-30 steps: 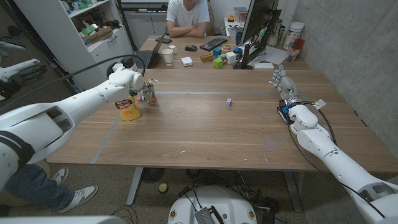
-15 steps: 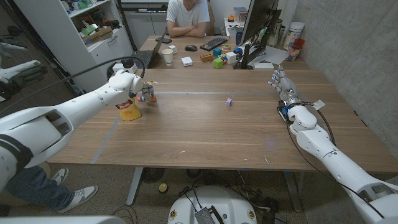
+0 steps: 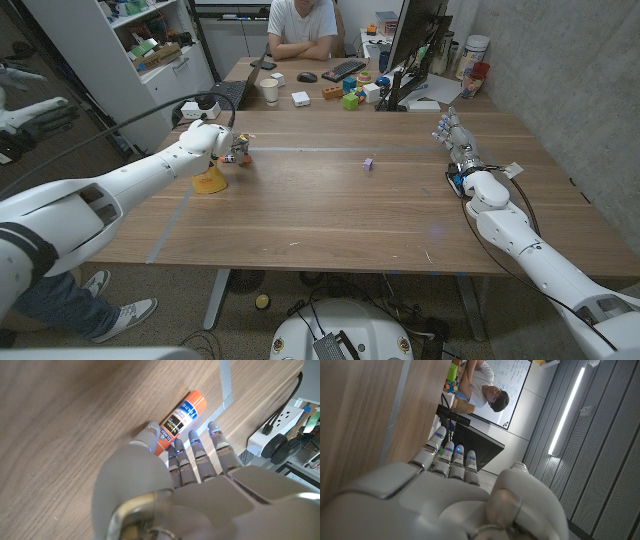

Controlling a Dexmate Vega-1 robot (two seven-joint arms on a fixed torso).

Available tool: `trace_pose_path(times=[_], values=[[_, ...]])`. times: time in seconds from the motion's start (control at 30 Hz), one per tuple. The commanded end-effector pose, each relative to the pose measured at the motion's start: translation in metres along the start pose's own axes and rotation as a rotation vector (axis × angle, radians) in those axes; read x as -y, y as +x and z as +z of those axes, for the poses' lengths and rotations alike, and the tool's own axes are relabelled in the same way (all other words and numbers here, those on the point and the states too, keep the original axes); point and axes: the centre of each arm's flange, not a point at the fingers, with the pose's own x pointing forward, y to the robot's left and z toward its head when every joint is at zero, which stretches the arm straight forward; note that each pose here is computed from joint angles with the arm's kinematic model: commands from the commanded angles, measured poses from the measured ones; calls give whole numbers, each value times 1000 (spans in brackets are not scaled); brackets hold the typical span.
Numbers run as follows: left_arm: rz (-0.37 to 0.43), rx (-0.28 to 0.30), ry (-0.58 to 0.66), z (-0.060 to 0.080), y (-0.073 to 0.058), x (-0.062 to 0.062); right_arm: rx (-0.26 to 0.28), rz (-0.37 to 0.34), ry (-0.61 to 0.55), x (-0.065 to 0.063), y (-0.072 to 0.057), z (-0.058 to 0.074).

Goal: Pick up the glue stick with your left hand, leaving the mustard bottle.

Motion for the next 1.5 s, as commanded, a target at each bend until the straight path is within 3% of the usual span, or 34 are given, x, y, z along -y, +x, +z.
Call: trace_pose_path(times=[0.03,0.77,1.03,1.5], values=[[124,-27,-37,8,1,-1,4,-2,-3,4,5,1],[230,-51,-180,19,-2,6,27,-20,-12,10,6,3],[235,-58,-196,23,-3,6,25,-14,-8,10,8,1],[235,-80,-206,16,-11,2,36,-2,-4,4,9,7]])
